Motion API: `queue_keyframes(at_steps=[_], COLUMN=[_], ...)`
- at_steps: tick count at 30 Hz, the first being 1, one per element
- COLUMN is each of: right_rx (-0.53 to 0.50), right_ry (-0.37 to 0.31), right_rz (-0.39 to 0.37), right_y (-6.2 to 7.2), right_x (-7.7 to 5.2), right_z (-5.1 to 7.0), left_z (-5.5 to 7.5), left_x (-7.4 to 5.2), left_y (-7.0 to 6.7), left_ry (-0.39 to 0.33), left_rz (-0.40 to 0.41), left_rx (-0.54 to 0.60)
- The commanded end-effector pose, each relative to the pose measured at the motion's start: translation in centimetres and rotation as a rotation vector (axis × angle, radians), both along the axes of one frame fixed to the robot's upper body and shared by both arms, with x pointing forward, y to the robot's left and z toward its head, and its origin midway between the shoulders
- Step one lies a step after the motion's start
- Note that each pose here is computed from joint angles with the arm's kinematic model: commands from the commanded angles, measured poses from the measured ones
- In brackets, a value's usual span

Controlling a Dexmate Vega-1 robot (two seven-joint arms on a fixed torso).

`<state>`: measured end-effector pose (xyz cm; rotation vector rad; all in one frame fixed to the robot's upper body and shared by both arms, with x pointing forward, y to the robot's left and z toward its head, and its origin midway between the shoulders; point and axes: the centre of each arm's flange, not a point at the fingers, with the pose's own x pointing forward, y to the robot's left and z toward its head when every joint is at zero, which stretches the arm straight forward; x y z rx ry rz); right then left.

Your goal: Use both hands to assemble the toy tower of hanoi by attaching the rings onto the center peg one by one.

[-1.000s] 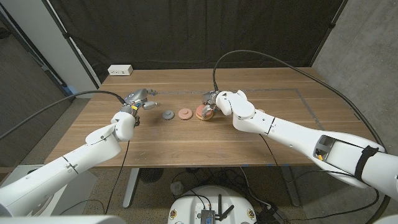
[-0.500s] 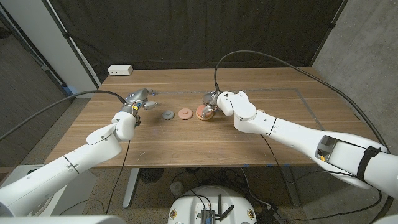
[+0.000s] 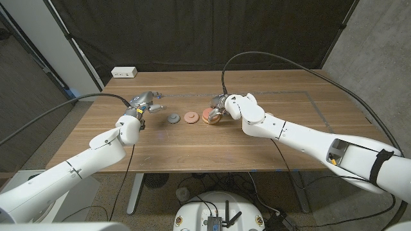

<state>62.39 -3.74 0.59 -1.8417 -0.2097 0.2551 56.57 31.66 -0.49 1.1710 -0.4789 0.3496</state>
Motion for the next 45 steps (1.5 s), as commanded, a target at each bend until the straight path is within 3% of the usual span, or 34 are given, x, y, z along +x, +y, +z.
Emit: queue_keyframes(at_steps=[1,26,45], right_rx=[-0.034,-0.039,-0.015], right_ry=[0.002,-0.018,-0.039], right_rz=[-0.01,-0.005,-0.008], right_y=[0.1,0.4,-0.6], right_x=[-0.1,-1.0,-2.8], right_z=[0.1,0.5,1.4], left_z=[0.1,0.0,0.2], left_x=[0.1,0.1,-0.1], left_y=[0.0,0.1,0.0], left_ry=[-0.006,-0.007,-0.013], left_rz=[-0.002,-0.003,-0.008], left_rx=[-0.002,-0.004,-0.006])
